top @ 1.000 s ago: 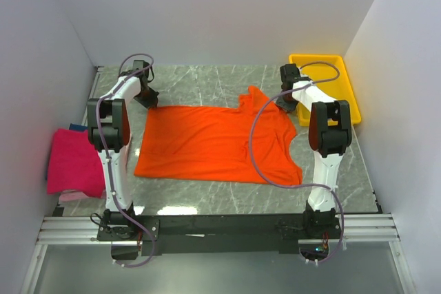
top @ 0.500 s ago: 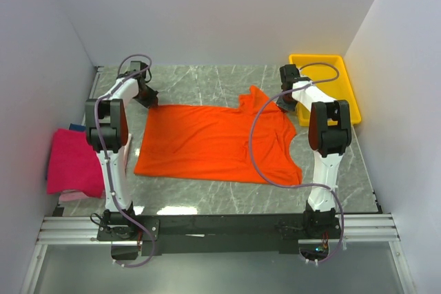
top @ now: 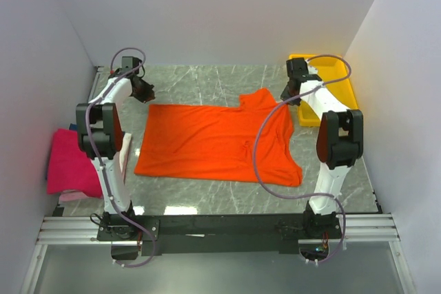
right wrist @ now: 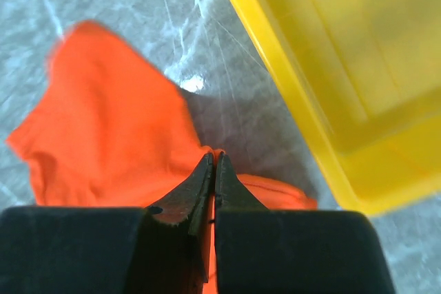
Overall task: Fold and stack the t-shirts
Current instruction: Fold the tshirt
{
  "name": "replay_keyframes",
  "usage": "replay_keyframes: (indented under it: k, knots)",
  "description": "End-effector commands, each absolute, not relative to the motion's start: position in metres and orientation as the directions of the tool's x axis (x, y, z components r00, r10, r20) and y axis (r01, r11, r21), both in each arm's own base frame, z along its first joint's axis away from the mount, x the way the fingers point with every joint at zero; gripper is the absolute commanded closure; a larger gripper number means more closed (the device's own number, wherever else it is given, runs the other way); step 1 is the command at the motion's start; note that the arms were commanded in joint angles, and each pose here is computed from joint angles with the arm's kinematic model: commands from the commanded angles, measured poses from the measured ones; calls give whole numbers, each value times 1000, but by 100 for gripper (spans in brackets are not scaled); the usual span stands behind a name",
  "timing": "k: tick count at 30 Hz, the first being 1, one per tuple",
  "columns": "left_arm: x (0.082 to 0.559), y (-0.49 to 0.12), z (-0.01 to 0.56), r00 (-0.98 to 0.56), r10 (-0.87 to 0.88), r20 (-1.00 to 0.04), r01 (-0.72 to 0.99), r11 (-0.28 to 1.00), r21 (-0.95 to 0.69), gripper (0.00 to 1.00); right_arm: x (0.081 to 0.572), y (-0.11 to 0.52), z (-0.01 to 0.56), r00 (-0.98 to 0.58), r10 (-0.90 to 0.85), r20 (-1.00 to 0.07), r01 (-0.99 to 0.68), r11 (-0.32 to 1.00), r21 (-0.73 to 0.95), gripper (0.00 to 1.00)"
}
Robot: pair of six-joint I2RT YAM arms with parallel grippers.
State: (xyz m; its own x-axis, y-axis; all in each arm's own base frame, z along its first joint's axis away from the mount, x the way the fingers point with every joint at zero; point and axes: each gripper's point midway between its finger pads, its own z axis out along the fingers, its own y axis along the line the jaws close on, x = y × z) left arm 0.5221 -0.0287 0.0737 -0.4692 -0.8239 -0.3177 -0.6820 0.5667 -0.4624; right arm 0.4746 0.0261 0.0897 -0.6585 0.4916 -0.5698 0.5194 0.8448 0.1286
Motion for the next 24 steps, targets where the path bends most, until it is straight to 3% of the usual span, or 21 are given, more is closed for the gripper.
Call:
replay_keyframes:
  k: [1, 8, 11, 12, 16, 24]
  knots:
    - [518, -23, 108, -447, -824, -349, -640, 567, -519, 99, 470, 17, 122, -599, 488, -635, 520, 840, 155, 100]
    - [510, -19, 97, -450, -831, -327, -647, 555, -523, 99, 451, 17, 127, -593, 489, -640, 512, 842, 169, 100]
    - [515, -14, 83, -449, -833, -322, -686, 553, -473, 89, 453, 20, 121, -607, 493, -623, 509, 844, 171, 100]
    - [516, -13, 78, -451, -834, -317, -697, 551, -458, 81, 455, 21, 120, -606, 492, -624, 506, 845, 175, 100]
    - [521, -17, 74, -443, -842, -308, -707, 539, -458, 70, 460, 23, 113, -614, 497, -614, 506, 844, 177, 100]
    - [526, -25, 59, -450, -840, -303, -731, 542, -415, 68, 466, 25, 106, -621, 497, -607, 505, 845, 175, 100]
